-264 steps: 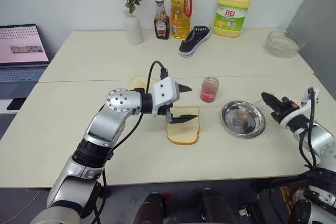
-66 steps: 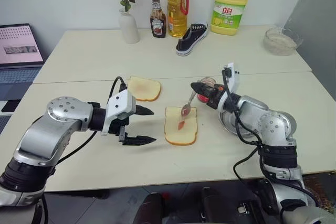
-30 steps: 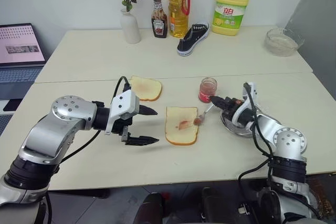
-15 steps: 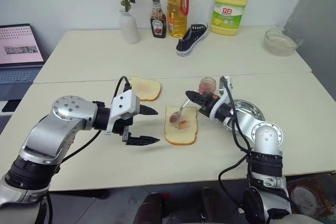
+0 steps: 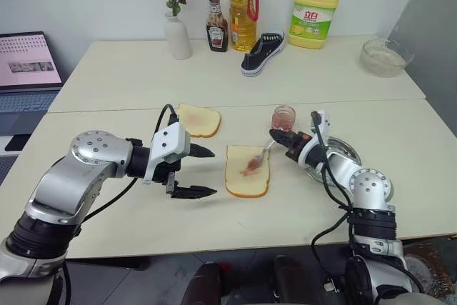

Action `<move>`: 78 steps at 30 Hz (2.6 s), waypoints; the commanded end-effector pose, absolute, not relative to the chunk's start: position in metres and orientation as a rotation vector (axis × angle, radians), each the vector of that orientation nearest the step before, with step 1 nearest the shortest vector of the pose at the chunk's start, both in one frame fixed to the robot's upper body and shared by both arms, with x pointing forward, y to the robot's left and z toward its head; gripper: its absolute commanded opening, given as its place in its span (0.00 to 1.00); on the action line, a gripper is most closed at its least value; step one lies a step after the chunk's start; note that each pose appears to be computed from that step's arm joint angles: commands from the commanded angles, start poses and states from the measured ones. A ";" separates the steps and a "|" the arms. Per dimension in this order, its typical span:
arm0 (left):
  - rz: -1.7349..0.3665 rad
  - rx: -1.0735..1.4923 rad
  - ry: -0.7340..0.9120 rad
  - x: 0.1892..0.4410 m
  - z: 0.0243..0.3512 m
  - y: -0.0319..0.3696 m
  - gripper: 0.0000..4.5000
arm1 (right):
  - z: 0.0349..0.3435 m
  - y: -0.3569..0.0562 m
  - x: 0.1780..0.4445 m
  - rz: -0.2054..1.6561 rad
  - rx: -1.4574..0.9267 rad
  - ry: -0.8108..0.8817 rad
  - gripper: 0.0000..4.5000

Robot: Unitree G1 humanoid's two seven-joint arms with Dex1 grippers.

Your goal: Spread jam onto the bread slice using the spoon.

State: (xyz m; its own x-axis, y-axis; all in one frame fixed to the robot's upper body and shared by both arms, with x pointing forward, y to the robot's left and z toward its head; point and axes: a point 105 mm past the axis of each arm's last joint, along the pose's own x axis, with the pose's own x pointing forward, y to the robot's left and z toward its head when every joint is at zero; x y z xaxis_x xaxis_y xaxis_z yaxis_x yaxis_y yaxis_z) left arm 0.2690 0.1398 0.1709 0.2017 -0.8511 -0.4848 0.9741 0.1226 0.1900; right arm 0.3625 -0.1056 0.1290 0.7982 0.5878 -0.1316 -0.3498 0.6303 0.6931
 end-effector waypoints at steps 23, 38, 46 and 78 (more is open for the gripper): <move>-1.356 0.553 0.249 0.266 0.183 0.140 1.00 | 0.134 -0.063 0.345 0.702 0.681 0.393 0.01; -1.359 0.559 0.244 0.267 0.182 0.140 1.00 | 0.169 -0.096 0.352 0.654 0.708 0.284 0.01; -1.355 0.557 0.222 0.272 0.187 0.141 1.00 | 0.218 -0.098 0.347 0.687 0.765 0.173 0.01; -1.523 0.488 -0.038 0.288 0.175 0.013 1.00 | 0.171 -0.267 0.320 0.133 0.679 0.055 0.01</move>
